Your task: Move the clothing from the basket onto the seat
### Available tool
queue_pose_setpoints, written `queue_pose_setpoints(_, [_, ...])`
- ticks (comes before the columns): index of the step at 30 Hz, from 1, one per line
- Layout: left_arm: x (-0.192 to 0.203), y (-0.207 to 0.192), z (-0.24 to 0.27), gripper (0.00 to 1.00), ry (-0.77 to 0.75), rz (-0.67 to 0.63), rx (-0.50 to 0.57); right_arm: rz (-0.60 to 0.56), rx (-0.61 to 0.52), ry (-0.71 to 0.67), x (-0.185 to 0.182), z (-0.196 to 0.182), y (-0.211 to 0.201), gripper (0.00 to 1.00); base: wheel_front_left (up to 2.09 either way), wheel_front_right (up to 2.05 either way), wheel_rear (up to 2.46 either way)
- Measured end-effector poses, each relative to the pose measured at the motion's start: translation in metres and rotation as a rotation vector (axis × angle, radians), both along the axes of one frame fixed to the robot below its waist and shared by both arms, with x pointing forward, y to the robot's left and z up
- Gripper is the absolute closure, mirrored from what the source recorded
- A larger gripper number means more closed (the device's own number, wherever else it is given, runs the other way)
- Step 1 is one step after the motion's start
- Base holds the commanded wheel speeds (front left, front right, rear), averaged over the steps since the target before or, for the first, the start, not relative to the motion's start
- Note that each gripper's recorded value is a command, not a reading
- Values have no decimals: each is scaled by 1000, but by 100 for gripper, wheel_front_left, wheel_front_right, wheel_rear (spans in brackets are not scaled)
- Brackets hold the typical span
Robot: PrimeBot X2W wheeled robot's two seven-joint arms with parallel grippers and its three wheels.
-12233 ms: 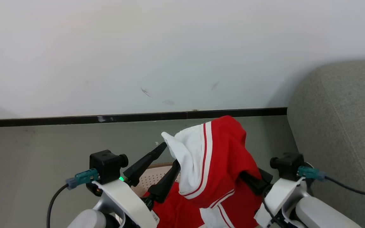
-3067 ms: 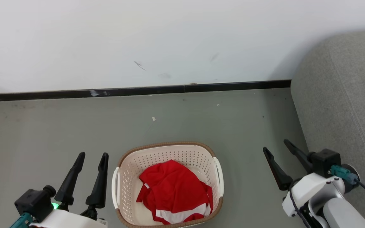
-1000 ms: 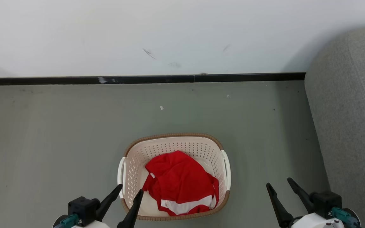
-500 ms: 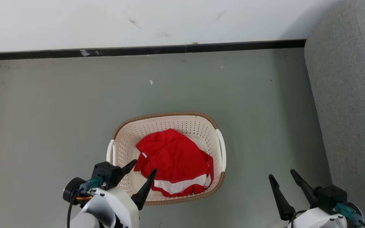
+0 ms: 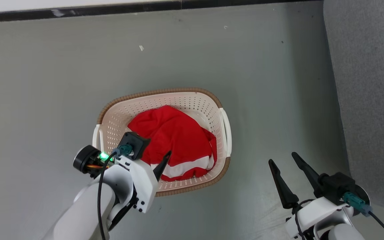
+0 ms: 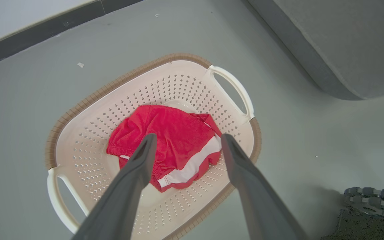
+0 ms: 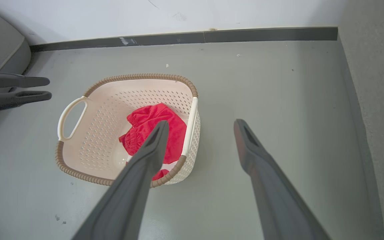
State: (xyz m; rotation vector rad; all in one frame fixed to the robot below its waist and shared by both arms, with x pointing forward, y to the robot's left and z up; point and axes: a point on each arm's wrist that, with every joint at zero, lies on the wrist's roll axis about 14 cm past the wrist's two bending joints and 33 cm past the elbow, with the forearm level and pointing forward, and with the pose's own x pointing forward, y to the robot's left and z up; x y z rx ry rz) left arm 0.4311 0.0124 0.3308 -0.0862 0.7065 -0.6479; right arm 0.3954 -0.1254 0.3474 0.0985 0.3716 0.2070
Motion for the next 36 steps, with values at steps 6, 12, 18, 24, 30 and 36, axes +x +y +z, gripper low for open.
queue_pose_setpoints(6, [16,-7,-20,0,28,-41,40,-5,-5,20,8,-13,-3,0,0,0,0])
queue_pose_setpoints(12, [24,-14,-51,0,94,-80,74,-5,3,53,12,-28,-2,0,0,0,0])
queue_pose_setpoints(18, [28,-17,-83,0,161,-83,85,-39,17,66,21,-39,-10,0,0,0,0])
queue_pose_setpoints(24, [34,-6,-117,0,213,-77,121,-61,22,101,20,-53,-16,0,0,0,0])
queue_pose_setpoints(30, [48,-1,-142,0,235,-68,140,-61,25,133,18,-66,-16,0,0,0,0])
queue_pose_setpoints(36, [57,-1,-166,0,247,-77,165,-60,33,152,19,-76,-15,0,0,0,0])
